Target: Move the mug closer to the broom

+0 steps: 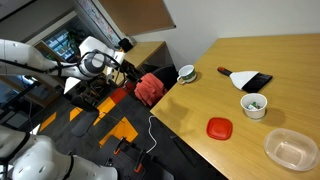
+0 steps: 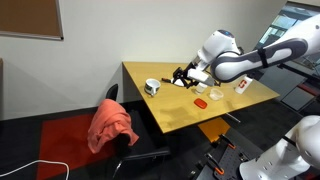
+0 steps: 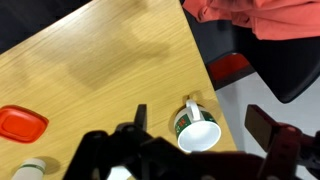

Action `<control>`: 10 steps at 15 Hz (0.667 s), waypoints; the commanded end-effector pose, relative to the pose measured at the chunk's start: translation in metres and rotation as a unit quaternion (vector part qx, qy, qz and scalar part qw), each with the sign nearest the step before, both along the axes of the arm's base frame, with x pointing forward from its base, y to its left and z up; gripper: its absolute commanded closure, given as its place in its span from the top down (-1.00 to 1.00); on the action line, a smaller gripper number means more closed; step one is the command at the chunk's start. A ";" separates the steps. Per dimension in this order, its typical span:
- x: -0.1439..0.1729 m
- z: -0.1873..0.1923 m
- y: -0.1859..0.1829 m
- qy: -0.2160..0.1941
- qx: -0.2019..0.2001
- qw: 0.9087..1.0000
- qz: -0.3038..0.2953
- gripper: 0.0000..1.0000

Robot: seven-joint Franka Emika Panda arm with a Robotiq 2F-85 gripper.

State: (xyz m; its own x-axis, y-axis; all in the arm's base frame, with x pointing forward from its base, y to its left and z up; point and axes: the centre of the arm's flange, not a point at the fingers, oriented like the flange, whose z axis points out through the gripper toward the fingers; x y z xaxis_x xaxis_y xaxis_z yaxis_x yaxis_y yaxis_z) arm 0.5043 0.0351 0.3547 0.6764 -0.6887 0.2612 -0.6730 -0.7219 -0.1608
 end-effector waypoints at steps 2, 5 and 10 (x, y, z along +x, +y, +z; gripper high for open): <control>0.003 0.000 -0.001 -0.001 0.000 1.000 -0.001 1.00; 0.027 -0.010 -0.001 -0.024 0.014 0.998 -0.052 1.00; 0.105 -0.041 -0.022 -0.046 0.005 0.980 -0.195 1.00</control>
